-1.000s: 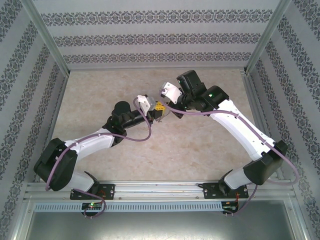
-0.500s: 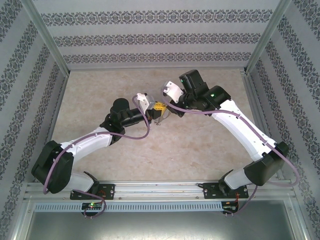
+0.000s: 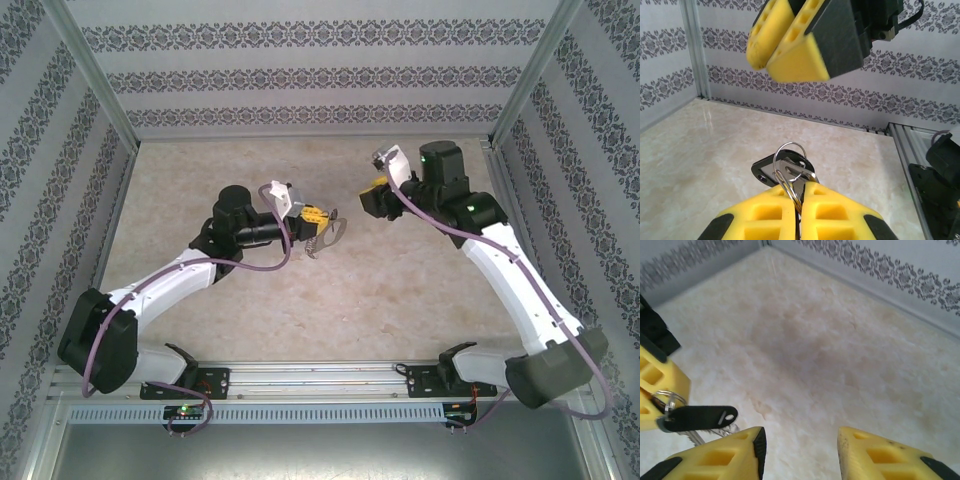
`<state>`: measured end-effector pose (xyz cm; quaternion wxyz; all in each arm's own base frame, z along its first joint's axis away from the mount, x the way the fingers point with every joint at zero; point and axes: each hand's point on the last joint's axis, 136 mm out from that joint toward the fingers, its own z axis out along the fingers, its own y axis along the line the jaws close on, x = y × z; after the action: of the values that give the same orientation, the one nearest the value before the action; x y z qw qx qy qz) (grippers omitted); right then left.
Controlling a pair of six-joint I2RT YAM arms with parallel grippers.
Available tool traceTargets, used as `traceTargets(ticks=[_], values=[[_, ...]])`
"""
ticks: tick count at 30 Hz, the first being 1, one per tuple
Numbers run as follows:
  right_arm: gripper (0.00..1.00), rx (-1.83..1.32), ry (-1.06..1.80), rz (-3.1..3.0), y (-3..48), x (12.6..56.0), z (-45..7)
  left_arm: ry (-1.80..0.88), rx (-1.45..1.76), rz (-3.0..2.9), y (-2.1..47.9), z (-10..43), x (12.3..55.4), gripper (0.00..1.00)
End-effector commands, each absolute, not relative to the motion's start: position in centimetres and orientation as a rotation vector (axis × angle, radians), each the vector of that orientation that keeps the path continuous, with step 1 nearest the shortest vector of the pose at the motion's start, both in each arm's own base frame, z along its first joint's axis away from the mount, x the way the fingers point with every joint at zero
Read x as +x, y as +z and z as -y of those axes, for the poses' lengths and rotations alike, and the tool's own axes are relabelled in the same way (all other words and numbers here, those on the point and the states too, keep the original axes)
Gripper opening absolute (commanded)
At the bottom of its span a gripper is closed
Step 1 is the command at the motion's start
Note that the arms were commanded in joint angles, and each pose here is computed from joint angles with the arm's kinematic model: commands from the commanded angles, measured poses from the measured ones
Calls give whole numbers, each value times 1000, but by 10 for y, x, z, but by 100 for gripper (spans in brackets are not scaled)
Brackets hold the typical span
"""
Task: Put the keys on the keyring
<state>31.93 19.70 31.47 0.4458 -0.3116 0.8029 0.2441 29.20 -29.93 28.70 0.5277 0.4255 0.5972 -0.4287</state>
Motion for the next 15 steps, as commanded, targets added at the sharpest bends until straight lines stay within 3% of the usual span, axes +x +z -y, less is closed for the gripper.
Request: traceTargets(ticks=[1,15], values=[[44,-747,797,-1878,333,311,-211,-1101,1060,-1376,310,298,285,0],[50,-831,1122,-1648,337,285,-236,-1265,1087,-1425,313,289,293,0]])
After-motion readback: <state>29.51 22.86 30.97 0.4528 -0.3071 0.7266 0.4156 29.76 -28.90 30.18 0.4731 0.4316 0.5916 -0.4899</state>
